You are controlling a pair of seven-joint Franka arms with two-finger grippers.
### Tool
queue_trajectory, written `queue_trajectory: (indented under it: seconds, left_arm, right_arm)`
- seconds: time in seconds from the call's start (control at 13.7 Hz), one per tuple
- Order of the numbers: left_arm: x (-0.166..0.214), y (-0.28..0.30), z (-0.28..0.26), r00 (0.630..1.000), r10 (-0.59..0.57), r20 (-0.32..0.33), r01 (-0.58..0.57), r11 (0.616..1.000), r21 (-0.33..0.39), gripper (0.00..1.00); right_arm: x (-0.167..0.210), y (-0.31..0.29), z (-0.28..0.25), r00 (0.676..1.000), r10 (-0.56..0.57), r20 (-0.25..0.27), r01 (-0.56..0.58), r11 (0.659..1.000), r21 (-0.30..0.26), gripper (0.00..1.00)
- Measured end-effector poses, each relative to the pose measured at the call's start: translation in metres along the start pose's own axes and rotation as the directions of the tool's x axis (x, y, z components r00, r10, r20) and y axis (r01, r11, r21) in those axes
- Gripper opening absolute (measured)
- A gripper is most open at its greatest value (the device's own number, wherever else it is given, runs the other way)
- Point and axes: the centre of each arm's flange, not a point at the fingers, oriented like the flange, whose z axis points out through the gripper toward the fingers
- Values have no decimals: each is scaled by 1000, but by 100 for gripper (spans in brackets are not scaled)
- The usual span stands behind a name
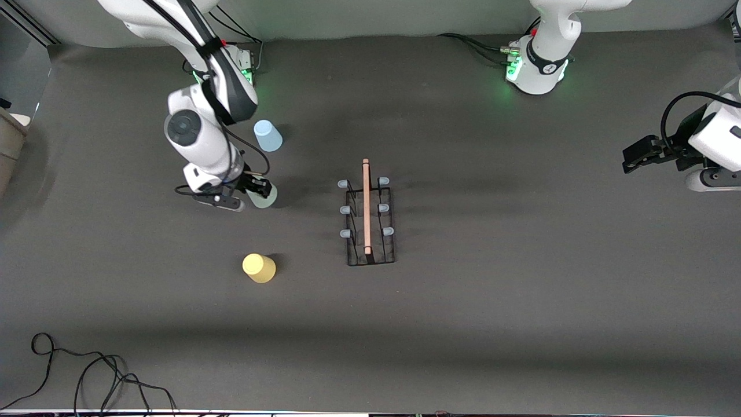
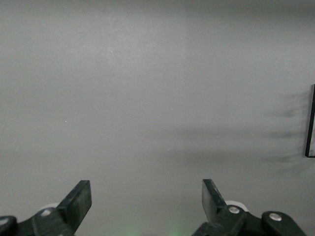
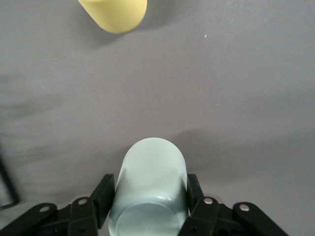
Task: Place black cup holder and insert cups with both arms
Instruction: 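Carry the green cup with the right gripper over a rack peg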
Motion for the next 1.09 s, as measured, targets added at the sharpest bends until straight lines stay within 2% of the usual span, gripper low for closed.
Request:
queue_trajectory:
  seconds: [0.22,0.51,0.8,1.09]
  left_arm:
    - [0,0,0,1000,0,0,0,1000,0,100]
    - [0,0,0,1000,0,1,0,1000,0,100]
    - [0,0,0,1000,0,1,0,1000,0,100]
    - [0,0,1,1000,0,2,0,1000,0,100]
  right_arm:
    - [1,-16,-61,997,83,9,-83,996,27,64]
    - [-28,-110,-105,981,195,-17,-194,979,61,64]
    - [-47,-197,-82,956,291,-36,-289,956,49,64]
    - [-45,-227,-47,951,305,-44,-305,952,11,64]
